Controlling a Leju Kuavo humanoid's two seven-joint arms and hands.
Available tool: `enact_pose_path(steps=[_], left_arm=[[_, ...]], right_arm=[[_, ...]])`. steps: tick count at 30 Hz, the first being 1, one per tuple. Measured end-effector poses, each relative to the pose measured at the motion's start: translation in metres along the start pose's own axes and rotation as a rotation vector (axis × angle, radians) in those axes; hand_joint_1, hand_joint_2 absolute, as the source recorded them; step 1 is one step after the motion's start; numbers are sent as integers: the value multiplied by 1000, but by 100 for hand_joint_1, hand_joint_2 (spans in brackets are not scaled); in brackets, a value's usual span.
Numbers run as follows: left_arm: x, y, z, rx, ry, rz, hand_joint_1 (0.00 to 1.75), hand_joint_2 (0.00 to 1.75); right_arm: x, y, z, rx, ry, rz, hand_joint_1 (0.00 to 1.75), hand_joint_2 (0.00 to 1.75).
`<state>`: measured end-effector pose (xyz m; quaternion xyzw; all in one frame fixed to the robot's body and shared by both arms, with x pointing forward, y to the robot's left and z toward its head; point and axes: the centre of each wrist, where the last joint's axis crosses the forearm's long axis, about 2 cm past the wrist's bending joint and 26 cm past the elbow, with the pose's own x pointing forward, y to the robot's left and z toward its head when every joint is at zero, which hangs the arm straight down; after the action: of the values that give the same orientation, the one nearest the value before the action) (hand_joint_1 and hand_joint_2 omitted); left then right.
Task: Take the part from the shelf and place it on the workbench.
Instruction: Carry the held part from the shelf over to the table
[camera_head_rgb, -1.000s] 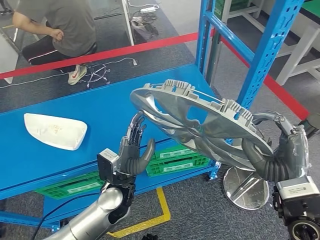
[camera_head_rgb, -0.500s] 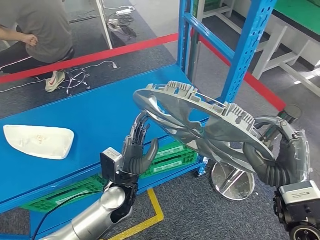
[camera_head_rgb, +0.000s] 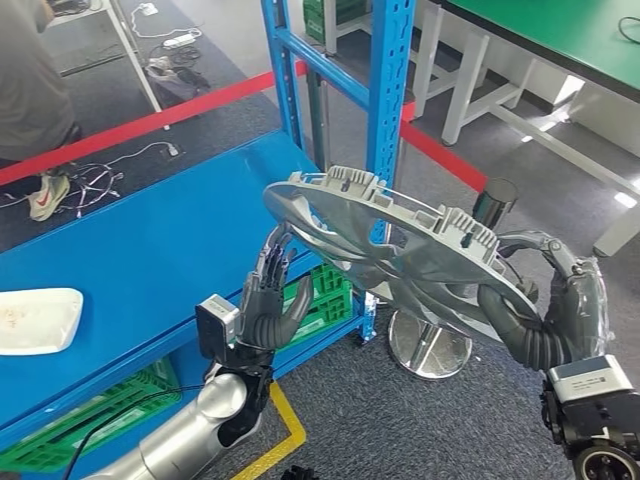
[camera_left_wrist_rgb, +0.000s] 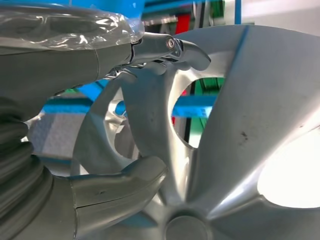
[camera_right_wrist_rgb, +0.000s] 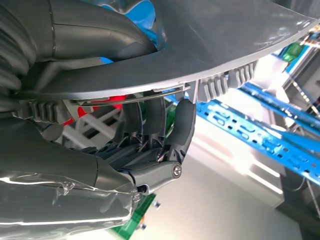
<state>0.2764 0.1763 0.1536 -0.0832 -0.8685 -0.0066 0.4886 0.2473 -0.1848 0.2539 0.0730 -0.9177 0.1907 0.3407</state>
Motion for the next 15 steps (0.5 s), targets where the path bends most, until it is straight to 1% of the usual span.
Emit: enact_pose_path(steps=[8,15], left_arm=[[3,-3,-10,0,-29,29,0,175],[0,-6,-5,0,-18,45,0,175]], right_arm=[[0,1,1,-3,13,0,175,175],[0,2,3,1,27,7,175,175]])
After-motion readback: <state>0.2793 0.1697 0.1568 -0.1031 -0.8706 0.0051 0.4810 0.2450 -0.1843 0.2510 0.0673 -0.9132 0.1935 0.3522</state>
